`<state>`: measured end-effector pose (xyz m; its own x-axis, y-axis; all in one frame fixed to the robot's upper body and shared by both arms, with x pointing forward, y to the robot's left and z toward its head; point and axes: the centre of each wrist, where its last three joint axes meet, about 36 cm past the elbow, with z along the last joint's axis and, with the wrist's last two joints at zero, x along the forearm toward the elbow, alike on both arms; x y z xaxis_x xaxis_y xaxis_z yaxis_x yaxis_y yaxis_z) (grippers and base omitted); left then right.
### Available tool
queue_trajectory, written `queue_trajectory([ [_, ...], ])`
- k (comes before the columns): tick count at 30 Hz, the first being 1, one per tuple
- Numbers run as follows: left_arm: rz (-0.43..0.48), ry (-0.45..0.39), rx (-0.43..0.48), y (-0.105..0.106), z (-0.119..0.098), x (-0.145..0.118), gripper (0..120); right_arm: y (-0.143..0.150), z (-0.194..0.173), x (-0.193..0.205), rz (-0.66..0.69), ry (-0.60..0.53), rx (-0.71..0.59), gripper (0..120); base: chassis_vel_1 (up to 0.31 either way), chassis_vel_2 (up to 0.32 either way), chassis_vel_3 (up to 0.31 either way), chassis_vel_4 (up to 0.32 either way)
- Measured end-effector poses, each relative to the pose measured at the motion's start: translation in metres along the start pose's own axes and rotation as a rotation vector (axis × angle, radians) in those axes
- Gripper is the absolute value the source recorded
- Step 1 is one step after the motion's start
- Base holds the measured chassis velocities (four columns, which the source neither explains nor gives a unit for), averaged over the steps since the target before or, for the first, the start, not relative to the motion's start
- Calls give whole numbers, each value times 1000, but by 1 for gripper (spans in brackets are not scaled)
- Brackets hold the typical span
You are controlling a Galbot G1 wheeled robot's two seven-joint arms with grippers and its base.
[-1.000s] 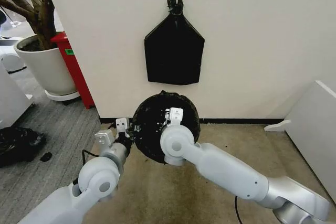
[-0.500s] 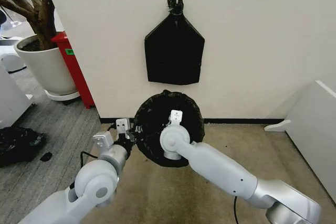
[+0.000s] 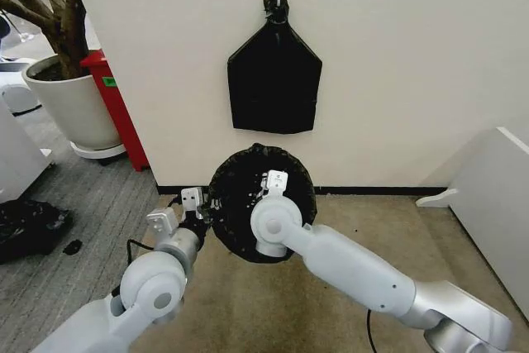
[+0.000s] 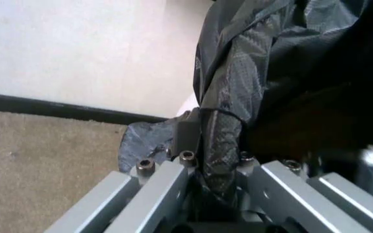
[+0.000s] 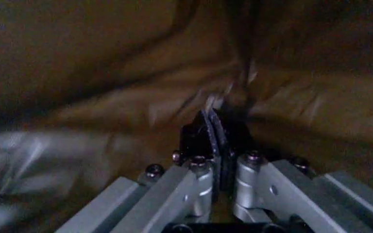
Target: Place the garbage bag over the trash bin.
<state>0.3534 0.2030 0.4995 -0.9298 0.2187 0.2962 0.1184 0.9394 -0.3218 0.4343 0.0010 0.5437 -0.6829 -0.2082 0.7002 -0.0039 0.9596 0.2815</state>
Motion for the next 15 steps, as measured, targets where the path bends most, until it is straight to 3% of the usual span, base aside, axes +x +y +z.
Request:
queue_trajectory([
  [10, 14, -20, -14, -2, -3, 3, 0, -6, 2, -20, 19, 170, -72, 0, 0, 0, 0, 0],
  [15, 25, -24, -15, -4, -4, 7, 0, -4, 0, -37, 56, 158, -88, 0, 0, 0, 0, 0],
])
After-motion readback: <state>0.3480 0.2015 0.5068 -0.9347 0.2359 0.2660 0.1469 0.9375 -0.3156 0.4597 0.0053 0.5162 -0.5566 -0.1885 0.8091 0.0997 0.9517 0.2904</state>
